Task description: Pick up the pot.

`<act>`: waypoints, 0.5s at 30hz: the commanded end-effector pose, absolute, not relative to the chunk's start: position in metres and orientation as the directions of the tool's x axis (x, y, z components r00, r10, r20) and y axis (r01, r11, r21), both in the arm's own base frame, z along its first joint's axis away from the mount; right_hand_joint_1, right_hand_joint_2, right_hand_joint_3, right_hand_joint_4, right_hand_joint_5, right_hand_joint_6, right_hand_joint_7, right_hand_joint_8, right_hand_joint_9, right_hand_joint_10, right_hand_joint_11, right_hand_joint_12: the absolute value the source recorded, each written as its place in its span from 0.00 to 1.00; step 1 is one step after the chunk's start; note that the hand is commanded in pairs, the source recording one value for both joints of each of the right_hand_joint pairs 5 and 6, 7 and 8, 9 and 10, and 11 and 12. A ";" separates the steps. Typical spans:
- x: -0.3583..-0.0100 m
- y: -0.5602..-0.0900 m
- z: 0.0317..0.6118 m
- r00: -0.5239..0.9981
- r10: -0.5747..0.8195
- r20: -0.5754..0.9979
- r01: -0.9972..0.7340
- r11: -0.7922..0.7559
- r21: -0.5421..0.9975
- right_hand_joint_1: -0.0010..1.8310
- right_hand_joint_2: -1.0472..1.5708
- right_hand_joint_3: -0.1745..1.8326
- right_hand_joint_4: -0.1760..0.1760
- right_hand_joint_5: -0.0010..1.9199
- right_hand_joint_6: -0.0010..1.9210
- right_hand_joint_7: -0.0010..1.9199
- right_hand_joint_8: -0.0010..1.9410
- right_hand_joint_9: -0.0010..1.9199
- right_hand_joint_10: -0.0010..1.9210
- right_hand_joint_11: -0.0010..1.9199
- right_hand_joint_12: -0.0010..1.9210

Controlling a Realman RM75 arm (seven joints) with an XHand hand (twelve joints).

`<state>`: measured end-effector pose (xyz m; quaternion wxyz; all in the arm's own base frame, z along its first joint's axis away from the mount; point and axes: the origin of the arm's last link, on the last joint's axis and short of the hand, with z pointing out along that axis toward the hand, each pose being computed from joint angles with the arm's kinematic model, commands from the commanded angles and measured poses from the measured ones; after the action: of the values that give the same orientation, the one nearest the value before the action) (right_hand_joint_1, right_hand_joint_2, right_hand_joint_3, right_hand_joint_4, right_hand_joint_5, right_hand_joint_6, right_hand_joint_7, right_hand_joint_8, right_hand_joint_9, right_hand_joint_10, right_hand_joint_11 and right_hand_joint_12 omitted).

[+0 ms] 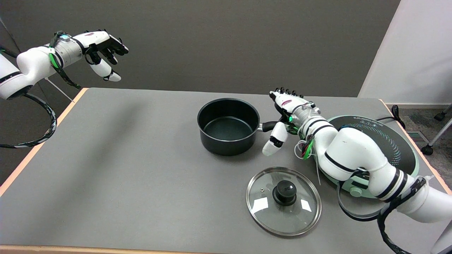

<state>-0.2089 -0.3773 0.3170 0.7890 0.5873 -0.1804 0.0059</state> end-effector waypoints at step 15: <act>-0.248 -0.358 0.342 0.926 -0.228 0.301 -0.140 0.532 0.835 0.69 0.13 0.56 0.15 0.01 0.01 0.01 0.01 0.01 0.01 0.01 0.01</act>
<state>-0.2171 -0.3815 0.3383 0.7965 0.5798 -0.1716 -0.0026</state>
